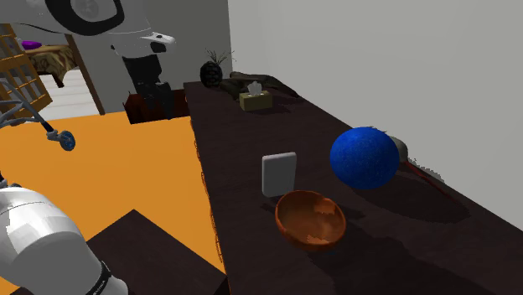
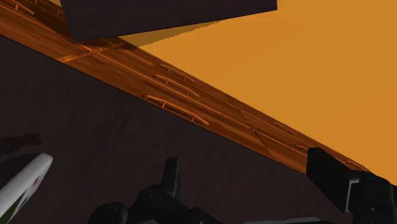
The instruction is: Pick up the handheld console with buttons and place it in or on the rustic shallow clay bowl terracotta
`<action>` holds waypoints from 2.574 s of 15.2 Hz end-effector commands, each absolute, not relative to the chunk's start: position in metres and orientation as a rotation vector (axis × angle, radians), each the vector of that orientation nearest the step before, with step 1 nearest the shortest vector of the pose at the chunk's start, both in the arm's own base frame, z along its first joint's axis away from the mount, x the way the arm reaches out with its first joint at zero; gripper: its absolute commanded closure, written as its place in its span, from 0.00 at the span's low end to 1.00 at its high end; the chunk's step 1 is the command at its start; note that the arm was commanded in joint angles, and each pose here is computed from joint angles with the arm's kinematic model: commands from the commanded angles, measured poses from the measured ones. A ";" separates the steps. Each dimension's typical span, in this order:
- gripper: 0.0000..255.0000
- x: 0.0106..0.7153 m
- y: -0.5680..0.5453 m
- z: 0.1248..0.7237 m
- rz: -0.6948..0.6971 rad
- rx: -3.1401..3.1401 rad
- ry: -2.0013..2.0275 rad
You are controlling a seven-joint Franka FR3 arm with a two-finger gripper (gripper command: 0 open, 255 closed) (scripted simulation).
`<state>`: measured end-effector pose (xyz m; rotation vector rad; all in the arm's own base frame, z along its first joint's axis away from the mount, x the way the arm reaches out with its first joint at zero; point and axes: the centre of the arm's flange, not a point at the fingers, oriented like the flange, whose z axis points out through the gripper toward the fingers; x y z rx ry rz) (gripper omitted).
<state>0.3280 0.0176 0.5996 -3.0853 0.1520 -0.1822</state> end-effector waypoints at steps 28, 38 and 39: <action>0.00 0.434 -0.276 0.503 0.031 -3.090 0.592; 0.00 0.434 -0.276 0.474 0.031 -3.090 0.592; 0.00 0.434 -0.276 0.474 0.031 -3.090 0.592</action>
